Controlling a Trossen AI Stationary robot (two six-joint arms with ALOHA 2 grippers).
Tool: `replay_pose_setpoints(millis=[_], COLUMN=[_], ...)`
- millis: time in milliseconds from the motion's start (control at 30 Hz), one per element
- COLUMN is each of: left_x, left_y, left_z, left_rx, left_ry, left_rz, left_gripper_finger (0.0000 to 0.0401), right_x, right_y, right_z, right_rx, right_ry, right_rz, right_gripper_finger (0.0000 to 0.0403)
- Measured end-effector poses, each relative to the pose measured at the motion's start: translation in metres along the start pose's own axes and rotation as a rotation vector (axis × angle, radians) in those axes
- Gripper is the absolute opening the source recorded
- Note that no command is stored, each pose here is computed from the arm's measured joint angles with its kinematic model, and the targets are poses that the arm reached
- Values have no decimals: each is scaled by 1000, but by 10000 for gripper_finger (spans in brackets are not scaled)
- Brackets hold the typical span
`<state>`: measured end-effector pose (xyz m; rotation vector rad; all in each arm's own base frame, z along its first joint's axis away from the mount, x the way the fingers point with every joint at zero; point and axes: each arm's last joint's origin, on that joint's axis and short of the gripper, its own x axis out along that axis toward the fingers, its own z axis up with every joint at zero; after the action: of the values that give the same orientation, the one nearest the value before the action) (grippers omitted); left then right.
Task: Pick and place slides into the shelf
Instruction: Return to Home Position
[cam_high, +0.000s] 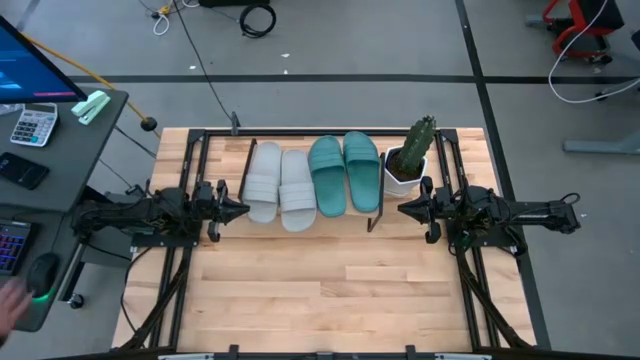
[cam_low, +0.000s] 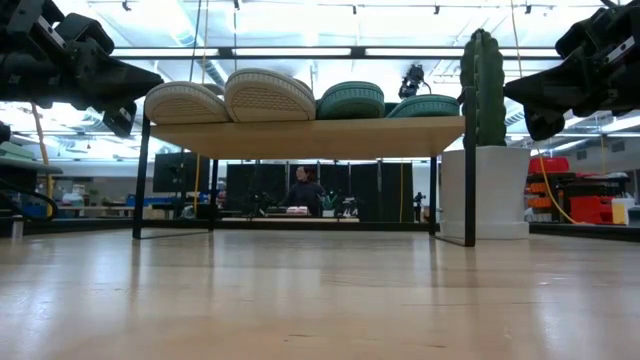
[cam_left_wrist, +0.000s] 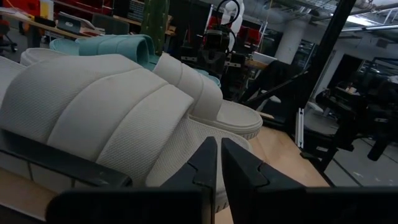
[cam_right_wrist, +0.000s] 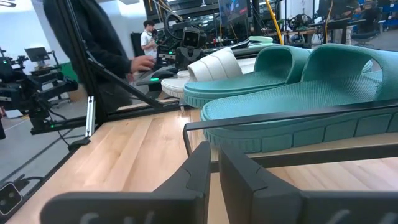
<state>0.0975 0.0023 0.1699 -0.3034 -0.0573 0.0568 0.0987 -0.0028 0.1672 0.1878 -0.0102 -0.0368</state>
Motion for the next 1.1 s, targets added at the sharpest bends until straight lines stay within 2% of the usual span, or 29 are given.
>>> replay_pose_setpoints(millis=[500,867,1100], left_x=[0,0,0], left_y=[0,0,0], left_z=[0,0,0], left_rx=[0,0,0], left_ry=[0,-1,0], left_rz=[0,0,0], left_gripper_finger=[39,25,36], right_x=[0,0,0], right_y=[0,0,0], right_z=[0,0,0], right_rx=[0,0,0], right_ry=[0,0,0], right_rz=[0,0,0], right_gripper_finger=[37,36,36])
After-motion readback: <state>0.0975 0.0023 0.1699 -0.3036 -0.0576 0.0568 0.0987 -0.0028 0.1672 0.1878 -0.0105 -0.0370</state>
